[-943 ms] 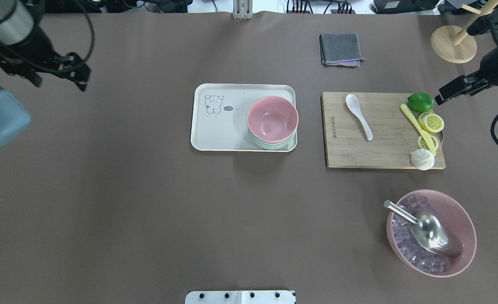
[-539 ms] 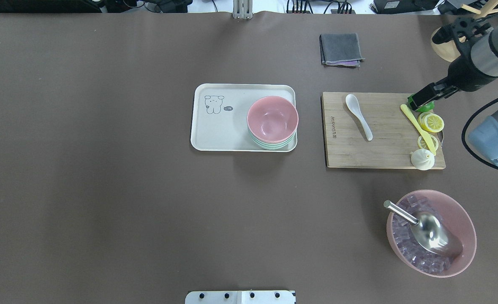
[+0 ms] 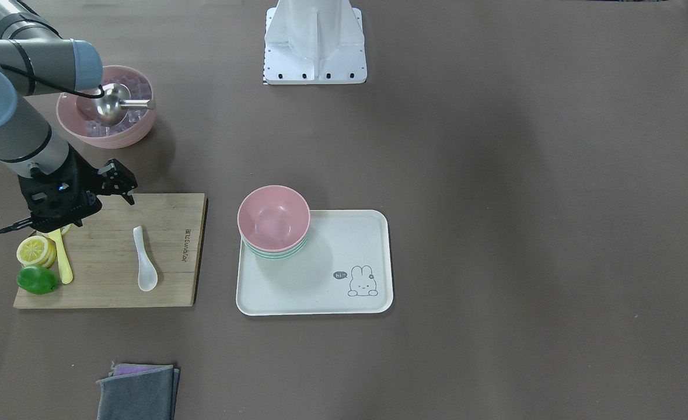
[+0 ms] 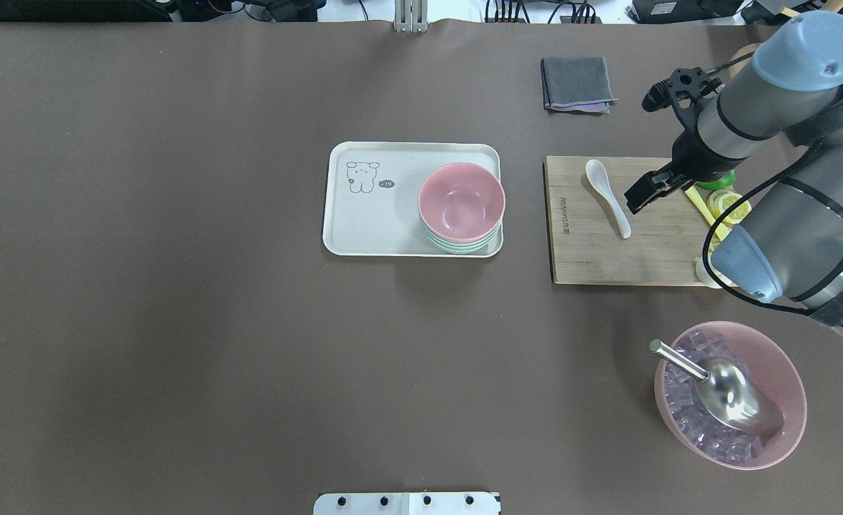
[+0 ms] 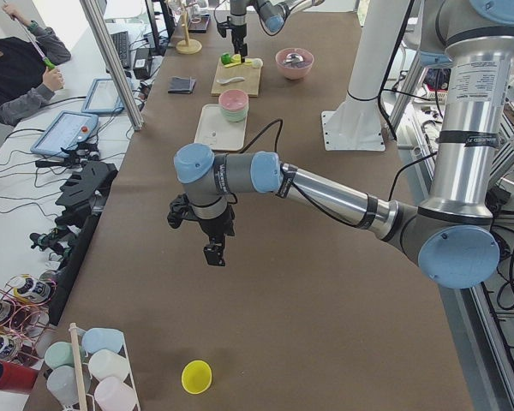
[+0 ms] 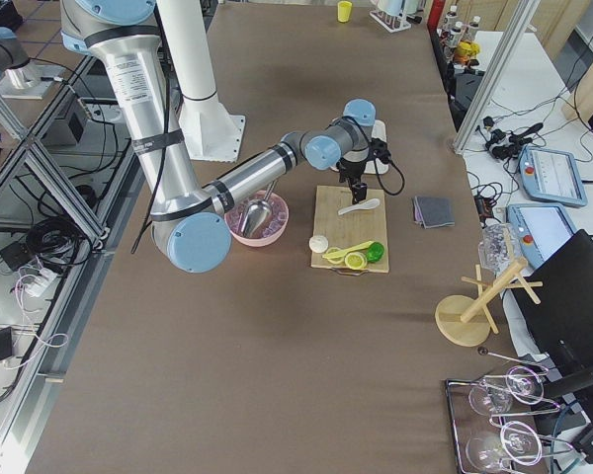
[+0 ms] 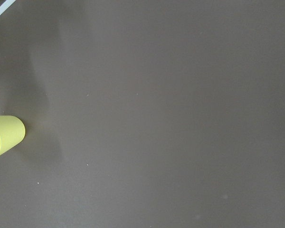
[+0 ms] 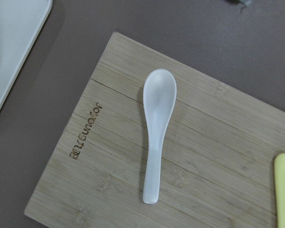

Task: Stack pink bowl on green and place spoon
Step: 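Lower the right gripper onto the white spoon and grasp its handle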

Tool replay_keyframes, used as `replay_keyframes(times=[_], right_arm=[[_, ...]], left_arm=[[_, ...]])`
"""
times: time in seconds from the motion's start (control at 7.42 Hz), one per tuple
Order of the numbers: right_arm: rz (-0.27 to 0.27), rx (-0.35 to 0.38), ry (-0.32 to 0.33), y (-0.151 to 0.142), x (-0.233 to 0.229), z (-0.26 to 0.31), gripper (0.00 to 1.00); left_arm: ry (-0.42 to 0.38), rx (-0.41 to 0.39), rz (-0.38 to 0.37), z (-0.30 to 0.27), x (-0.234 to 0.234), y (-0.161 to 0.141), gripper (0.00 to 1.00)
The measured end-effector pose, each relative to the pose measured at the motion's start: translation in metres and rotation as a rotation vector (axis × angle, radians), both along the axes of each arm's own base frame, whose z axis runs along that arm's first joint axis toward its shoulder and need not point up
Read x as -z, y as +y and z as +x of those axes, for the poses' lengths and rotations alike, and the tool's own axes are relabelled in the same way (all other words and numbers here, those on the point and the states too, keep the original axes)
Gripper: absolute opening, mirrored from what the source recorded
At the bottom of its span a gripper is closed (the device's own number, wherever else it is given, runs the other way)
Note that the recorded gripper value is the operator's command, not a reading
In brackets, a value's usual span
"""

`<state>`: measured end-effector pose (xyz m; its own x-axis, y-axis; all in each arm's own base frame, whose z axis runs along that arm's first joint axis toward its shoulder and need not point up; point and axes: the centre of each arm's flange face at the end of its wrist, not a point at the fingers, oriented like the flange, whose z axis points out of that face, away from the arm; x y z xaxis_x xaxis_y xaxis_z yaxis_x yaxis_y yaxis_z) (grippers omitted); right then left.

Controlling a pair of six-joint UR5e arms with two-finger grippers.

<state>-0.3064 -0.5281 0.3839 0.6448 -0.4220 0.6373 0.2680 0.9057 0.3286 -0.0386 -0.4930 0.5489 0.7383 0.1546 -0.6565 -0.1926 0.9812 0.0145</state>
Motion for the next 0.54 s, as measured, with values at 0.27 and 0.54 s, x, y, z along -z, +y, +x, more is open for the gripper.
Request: replay_keyframes(times=[0.27, 0.54], right_arm=[[0.004, -0.014, -0.017, 0.002, -0.010, -0.024, 1.00], [-0.016, -0.035, -0.031, 0.005, -0.017, -0.041, 1.00]], left_arm=[[0.002, 0.027, -0.052, -0.010, -0.022, 0.004, 0.99], [0.004, 0.056, -0.077, -0.024, -0.034, 0.005, 0.99]])
